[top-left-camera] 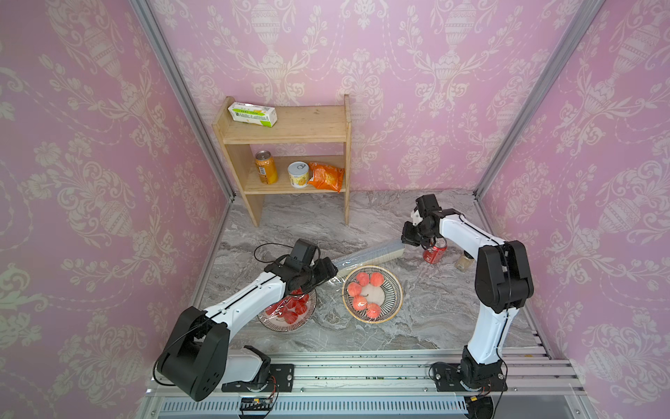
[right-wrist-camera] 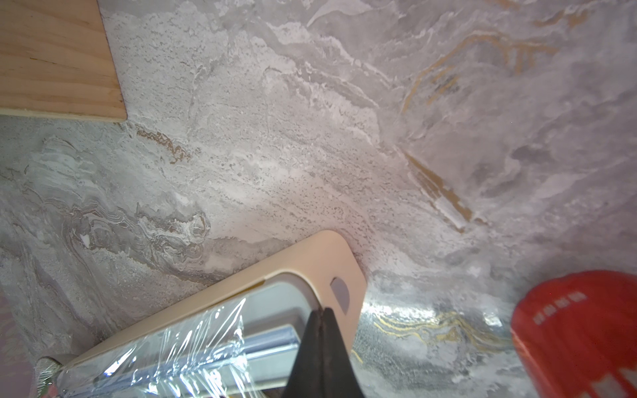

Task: Wrap the plate with plastic wrap
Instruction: Adjust the plastic wrap cutting box at the center of the board.

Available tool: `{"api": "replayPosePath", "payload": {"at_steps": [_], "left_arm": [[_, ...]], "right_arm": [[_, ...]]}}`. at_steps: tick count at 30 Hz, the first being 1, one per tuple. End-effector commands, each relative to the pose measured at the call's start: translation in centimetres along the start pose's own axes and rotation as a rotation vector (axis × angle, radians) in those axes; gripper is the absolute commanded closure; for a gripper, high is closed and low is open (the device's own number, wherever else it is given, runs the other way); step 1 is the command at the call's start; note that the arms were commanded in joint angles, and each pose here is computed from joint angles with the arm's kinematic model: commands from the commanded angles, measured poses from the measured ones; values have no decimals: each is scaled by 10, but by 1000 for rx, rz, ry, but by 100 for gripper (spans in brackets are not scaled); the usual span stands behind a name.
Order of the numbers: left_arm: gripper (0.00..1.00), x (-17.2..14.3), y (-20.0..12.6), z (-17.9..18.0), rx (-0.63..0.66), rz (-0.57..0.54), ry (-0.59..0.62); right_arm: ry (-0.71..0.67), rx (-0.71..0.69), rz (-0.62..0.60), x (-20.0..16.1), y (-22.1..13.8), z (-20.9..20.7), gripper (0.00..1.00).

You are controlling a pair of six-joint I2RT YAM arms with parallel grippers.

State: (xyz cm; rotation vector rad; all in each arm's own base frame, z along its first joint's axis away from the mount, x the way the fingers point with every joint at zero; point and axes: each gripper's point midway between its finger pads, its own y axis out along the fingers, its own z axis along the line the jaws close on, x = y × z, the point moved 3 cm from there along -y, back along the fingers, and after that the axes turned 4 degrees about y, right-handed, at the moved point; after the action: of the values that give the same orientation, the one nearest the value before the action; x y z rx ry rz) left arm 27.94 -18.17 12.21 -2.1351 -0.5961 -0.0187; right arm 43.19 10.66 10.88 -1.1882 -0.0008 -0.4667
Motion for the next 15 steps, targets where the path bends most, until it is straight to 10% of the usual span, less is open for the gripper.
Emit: {"api": "replayPosePath", "payload": {"at_steps": [1, 15], "left_arm": [[16, 8, 13, -12, -80, -11, -49], [17, 69, 45, -4, -42, -52, 9]], "right_arm": [[8, -53, 75, -16, 13, -16, 95], [6, -30, 72, -9, 17, -10, 95]]}}
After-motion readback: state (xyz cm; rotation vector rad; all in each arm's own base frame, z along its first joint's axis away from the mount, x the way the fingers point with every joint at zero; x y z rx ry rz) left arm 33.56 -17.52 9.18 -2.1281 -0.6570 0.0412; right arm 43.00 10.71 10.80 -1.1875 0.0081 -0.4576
